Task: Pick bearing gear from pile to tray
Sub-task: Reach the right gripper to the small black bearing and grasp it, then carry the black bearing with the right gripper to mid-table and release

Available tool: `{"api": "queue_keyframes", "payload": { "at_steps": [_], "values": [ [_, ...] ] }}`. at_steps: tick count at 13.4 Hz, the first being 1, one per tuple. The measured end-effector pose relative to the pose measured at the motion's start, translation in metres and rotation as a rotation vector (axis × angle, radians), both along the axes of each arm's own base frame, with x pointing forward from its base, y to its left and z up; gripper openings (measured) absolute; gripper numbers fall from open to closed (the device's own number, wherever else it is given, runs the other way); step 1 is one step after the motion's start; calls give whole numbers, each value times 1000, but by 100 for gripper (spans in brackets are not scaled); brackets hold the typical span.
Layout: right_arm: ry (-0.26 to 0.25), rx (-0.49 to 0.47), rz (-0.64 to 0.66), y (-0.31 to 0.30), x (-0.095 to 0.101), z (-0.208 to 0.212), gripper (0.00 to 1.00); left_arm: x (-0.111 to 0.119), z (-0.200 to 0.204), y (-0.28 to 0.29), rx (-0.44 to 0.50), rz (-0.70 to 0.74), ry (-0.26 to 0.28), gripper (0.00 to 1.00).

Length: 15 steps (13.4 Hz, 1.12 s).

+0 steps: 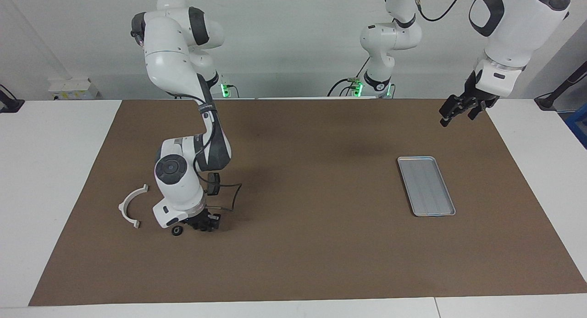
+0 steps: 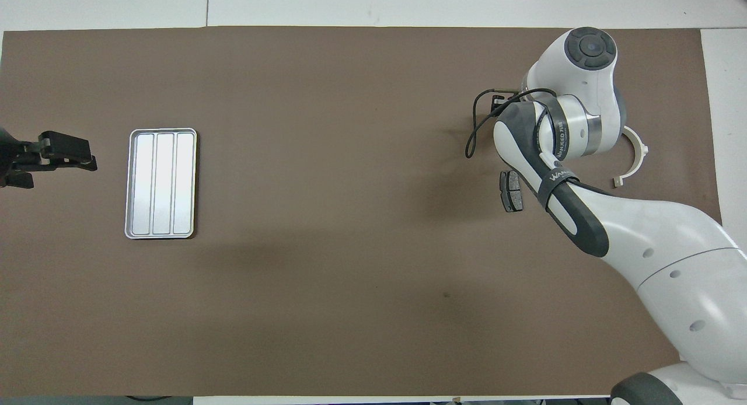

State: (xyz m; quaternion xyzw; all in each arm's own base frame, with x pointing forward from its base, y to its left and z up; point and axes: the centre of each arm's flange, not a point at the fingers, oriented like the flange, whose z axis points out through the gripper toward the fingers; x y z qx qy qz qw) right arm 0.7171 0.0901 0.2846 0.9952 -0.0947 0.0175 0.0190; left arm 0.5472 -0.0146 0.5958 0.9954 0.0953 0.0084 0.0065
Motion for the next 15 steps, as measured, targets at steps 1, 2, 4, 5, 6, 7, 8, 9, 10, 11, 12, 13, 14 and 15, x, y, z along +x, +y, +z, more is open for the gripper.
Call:
{"api": "queue_keyframes", "payload": {
  "at_steps": [1, 2, 4, 5, 6, 7, 8, 9, 10, 11, 12, 13, 14, 15],
  "values": [
    [0, 2, -3, -1, 0, 0, 40, 0, 0, 0, 0, 0, 0, 100],
    [0, 2, -4, -2, 0, 0, 38, 0, 0, 0, 0, 0, 0, 100],
    [0, 3, -6, -3, 0, 3, 25, 0, 0, 0, 0, 0, 0, 100],
    [0, 4, -7, -3, 0, 3, 25, 0, 0, 0, 0, 0, 0, 100],
    [0, 4, -7, -3, 0, 3, 25, 0, 0, 0, 0, 0, 0, 100],
    [0, 4, -7, -3, 0, 3, 25, 0, 0, 0, 0, 0, 0, 100],
    [0, 4, -7, -3, 0, 3, 25, 0, 0, 0, 0, 0, 0, 100],
    [0, 4, -7, -3, 0, 3, 25, 0, 0, 0, 0, 0, 0, 100],
    [1, 4, -7, -3, 0, 3, 25, 0, 0, 0, 0, 0, 0, 100],
    [3, 3, -7, -3, 0, 3, 25, 0, 0, 0, 0, 0, 0, 100],
    [20, -1, -8, -4, -1, 4, 25, 0, 0, 0, 0, 0, 0, 100],
    [50, -8, -9, -6, -3, 6, 25, 0, 0, 0, 0, 0, 0, 100],
    [75, -16, -4, -7, -4, 15, 25, 0, 0, 0, 0, 0, 0, 100],
    [97, -21, 7, -7, -4, 35, 25, 0, 0, 0, 0, 0, 0, 100]
  ]
}}
